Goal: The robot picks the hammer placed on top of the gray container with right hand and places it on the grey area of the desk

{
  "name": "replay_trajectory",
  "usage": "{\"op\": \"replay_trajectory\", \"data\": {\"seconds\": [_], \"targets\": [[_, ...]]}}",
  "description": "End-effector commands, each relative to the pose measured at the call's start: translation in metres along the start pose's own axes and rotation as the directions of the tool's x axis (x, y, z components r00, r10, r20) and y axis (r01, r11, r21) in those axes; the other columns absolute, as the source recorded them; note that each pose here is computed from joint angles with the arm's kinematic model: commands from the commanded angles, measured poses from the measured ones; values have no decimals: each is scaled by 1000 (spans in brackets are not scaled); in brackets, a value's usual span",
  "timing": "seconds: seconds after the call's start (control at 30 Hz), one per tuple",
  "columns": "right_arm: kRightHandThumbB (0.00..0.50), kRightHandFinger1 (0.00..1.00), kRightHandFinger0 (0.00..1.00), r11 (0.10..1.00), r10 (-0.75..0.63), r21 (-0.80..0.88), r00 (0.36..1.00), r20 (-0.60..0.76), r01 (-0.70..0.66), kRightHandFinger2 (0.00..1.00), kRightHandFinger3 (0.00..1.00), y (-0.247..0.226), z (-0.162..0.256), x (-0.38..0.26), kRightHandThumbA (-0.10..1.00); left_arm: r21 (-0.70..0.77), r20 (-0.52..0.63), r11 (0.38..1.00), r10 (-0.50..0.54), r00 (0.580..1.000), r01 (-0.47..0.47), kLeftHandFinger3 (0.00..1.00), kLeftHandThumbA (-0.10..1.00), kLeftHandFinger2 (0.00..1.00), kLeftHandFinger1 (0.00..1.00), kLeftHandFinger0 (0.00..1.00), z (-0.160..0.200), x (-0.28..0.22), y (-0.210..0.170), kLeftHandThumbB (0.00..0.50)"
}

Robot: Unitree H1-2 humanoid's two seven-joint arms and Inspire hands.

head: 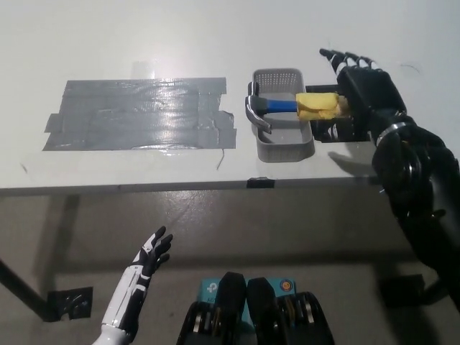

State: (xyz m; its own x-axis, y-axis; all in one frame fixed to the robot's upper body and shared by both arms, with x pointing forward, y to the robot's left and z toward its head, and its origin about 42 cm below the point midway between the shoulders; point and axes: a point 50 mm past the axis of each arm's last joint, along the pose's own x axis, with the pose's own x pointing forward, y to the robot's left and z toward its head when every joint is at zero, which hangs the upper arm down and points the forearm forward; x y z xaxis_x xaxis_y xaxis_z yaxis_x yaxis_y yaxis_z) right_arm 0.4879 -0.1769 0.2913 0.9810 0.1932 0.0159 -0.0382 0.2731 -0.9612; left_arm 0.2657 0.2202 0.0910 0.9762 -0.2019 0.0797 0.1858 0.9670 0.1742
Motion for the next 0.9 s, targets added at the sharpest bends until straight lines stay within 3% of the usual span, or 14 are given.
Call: {"op": "replay_trajectory", "data": {"seconds": [0.0, 0.33, 0.5, 0.87], "targets": [[481, 1000, 1000, 998, -47, -41, 999, -4, 47, 1000, 1000, -31, 5, 15, 1000, 11, 68, 1000, -15, 998, 14, 1000, 1000, 1000, 1000, 1000, 8, 4, 5, 115], [471, 1000, 1000, 999, -39, 3, 999, -5, 39, 1000, 1000, -36, 5, 31, 1000, 13, 54, 1000, -13, 998, 13, 1000, 1000, 1000, 1000, 1000, 6, 5, 5, 129], [459, 1000, 1000, 999, -33, -11, 999, -5, 33, 1000, 1000, -33, 10, 38, 1000, 17, 56, 1000, -12, 998, 11, 1000, 1000, 1000, 1000, 1000, 6, 3, 4, 103], [460, 1000, 1000, 1000, -22, -7, 1000, 2, 22, 1000, 1000, -27, 20, 46, 1000, 26, 59, 1000, -12, 998, 10, 1000, 1000, 1000, 1000, 1000, 5, 5, 5, 104]]}}
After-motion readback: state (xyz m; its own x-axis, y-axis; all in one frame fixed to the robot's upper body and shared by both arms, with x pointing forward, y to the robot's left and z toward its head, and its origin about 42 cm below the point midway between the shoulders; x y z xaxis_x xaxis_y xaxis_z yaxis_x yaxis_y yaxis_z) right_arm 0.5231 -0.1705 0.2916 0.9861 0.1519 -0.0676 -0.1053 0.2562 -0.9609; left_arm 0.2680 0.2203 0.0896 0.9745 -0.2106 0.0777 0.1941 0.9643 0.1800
